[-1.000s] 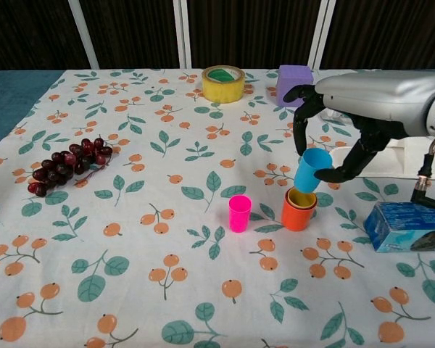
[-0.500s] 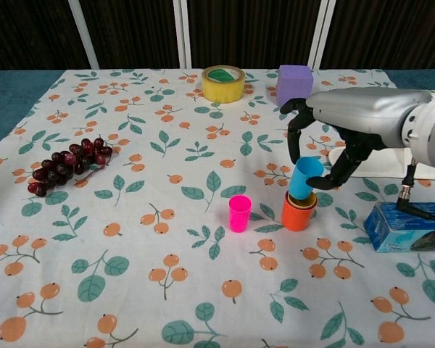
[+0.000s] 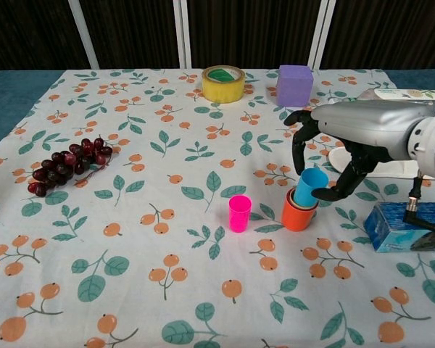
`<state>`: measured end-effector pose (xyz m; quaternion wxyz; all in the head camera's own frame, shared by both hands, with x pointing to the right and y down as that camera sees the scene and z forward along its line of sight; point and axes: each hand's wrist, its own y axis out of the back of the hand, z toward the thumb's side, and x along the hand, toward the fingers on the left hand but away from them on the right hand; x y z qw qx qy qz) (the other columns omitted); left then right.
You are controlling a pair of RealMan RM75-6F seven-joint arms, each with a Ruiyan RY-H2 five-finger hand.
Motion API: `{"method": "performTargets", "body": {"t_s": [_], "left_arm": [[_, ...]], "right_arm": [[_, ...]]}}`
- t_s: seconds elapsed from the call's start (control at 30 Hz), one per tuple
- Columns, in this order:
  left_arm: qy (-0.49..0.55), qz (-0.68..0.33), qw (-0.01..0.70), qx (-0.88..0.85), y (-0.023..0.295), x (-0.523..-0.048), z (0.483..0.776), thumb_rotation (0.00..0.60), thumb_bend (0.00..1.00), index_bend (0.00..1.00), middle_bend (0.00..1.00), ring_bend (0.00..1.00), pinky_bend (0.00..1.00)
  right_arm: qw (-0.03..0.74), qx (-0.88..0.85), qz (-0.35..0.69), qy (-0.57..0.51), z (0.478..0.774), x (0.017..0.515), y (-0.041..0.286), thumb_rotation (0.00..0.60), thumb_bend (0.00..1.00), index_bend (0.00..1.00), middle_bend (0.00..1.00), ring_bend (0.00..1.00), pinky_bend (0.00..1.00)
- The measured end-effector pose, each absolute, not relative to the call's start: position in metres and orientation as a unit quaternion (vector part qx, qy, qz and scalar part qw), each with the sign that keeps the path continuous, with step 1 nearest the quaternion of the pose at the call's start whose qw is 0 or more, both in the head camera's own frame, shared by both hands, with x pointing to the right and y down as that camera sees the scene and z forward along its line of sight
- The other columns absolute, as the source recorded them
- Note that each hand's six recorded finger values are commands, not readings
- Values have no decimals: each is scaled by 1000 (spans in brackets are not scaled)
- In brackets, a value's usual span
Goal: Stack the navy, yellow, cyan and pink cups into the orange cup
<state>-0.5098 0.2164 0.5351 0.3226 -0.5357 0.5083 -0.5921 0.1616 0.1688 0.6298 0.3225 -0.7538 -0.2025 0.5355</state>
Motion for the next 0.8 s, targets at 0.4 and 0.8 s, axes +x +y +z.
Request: {"method": "performTargets", "body": {"t_s": [0.4, 0.8], "left_arm": [[509, -592, 322, -535, 216, -510, 535, 600, 766, 152, 11, 0, 0], [508, -591, 323, -537, 216, -509, 535, 600, 766, 152, 11, 0, 0]], "right_arm": [[328, -759, 527, -196, 622, 156, 170, 600, 400, 118, 0, 13, 64], [308, -790, 486, -213, 623, 123, 193, 600, 400, 291, 0, 14, 67]]}}
